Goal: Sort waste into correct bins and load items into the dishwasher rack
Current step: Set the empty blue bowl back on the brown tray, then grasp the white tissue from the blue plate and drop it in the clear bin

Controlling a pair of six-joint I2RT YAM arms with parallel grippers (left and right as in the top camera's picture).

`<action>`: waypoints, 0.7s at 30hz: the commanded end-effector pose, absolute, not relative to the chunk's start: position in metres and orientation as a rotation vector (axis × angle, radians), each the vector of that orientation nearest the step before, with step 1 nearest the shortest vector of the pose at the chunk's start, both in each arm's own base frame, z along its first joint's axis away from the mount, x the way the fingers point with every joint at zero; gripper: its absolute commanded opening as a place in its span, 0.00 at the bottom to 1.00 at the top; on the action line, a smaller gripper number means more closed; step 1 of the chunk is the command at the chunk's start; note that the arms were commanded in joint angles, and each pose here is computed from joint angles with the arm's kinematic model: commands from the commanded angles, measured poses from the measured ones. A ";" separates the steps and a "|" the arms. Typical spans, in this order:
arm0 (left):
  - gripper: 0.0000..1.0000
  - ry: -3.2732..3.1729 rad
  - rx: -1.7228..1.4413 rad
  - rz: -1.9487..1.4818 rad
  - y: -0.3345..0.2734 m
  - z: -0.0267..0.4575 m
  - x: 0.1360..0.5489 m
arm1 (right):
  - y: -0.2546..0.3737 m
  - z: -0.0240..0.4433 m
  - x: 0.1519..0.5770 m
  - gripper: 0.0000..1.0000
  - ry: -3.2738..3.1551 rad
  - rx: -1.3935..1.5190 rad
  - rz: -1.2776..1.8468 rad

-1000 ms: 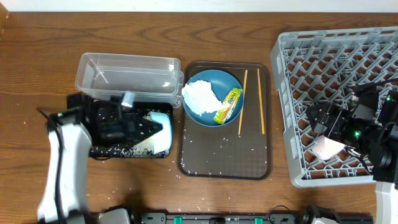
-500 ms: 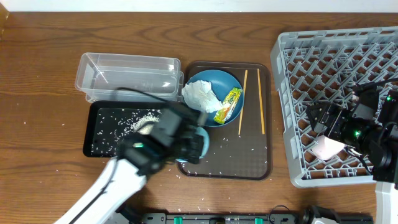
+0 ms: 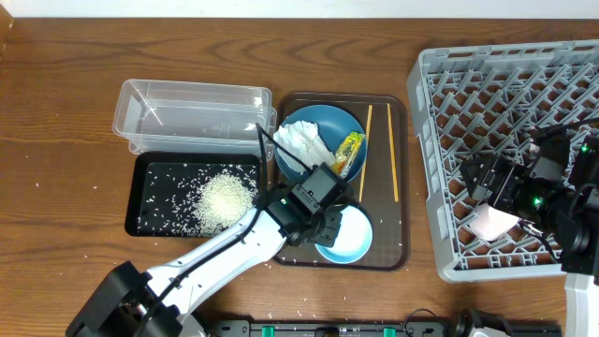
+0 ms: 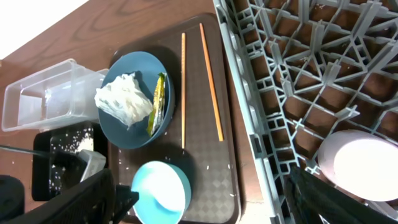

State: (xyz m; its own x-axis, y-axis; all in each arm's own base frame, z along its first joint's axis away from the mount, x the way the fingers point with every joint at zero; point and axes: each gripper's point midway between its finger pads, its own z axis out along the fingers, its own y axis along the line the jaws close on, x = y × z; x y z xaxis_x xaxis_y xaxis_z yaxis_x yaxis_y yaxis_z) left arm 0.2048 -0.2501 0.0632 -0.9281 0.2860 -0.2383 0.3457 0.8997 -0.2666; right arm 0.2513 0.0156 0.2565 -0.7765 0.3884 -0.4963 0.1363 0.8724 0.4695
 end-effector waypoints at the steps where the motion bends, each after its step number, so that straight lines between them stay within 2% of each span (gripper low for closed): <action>1: 0.32 2.780 0.460 -0.507 -0.257 0.104 0.216 | 0.025 0.262 0.253 0.85 2.422 0.282 0.589; 5: 0.40 2.742 0.394 -0.525 -0.238 0.135 0.218 | 0.048 0.271 0.254 0.85 2.392 0.135 0.679; 11: 0.52 2.732 0.075 -0.428 -0.156 0.164 0.228 | 0.102 0.274 0.253 0.80 2.370 -0.169 0.752; 15: 0.56 2.670 -0.172 -0.399 -0.103 0.184 0.231 | 0.122 0.254 0.268 0.76 2.440 -0.181 0.595; 21: 0.57 2.566 0.015 -0.430 -0.098 0.203 0.237 | 0.129 0.239 0.283 0.84 2.474 -0.135 0.493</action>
State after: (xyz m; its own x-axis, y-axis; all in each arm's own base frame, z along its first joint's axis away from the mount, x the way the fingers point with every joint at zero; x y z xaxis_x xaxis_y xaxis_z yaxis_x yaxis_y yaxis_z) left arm 0.2324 -0.0924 0.1942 -0.8715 -0.1737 -0.4586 -0.0200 0.9470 -0.3206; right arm 0.2752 0.1424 0.2439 -0.8141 -0.0336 -0.5797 -0.2973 0.8817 0.3663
